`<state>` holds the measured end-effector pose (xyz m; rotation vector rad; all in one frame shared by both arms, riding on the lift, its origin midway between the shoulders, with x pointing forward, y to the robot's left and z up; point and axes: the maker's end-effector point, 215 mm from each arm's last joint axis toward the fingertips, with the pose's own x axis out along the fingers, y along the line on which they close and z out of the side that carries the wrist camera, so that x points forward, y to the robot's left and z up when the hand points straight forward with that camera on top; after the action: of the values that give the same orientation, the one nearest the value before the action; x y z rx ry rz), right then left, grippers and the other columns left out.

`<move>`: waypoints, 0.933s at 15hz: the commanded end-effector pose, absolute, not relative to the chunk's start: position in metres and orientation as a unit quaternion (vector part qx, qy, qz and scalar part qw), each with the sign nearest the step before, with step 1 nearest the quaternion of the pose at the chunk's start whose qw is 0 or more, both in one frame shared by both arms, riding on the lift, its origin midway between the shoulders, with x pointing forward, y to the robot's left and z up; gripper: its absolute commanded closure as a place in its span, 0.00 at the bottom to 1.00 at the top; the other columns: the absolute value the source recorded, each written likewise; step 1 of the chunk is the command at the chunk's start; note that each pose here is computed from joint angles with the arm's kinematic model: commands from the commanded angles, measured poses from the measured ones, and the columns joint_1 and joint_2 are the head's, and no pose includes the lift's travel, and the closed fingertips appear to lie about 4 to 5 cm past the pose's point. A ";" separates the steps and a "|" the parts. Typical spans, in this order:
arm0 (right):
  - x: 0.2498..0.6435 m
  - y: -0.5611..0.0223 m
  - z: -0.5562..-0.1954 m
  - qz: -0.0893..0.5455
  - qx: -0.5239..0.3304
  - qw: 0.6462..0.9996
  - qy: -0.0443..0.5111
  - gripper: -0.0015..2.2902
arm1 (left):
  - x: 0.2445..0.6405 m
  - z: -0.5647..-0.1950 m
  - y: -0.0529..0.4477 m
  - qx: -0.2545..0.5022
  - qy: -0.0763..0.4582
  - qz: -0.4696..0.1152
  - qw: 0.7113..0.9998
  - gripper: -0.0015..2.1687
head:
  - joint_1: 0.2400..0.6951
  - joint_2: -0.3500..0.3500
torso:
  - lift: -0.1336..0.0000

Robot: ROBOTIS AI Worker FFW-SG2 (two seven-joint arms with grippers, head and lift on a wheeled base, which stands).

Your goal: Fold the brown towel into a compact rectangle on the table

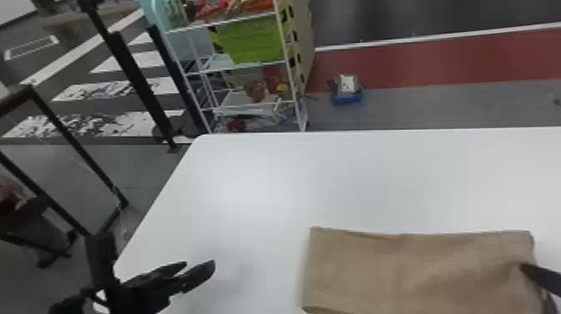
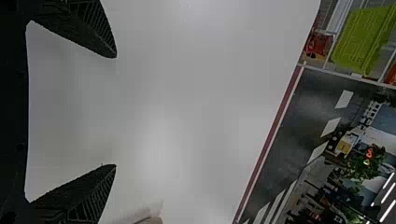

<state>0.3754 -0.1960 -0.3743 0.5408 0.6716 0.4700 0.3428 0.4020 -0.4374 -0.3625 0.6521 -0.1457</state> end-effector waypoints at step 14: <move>0.402 -0.227 -0.448 0.134 0.189 0.898 0.374 0.33 | 0.338 -0.433 0.406 -0.178 0.316 -0.069 0.929 0.02 | 1.00 0.88 | 0.07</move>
<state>0.4035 -0.2296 -0.4464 0.3873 0.7664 0.2753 0.3387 0.4071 -0.4343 -0.3634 0.6487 -0.1412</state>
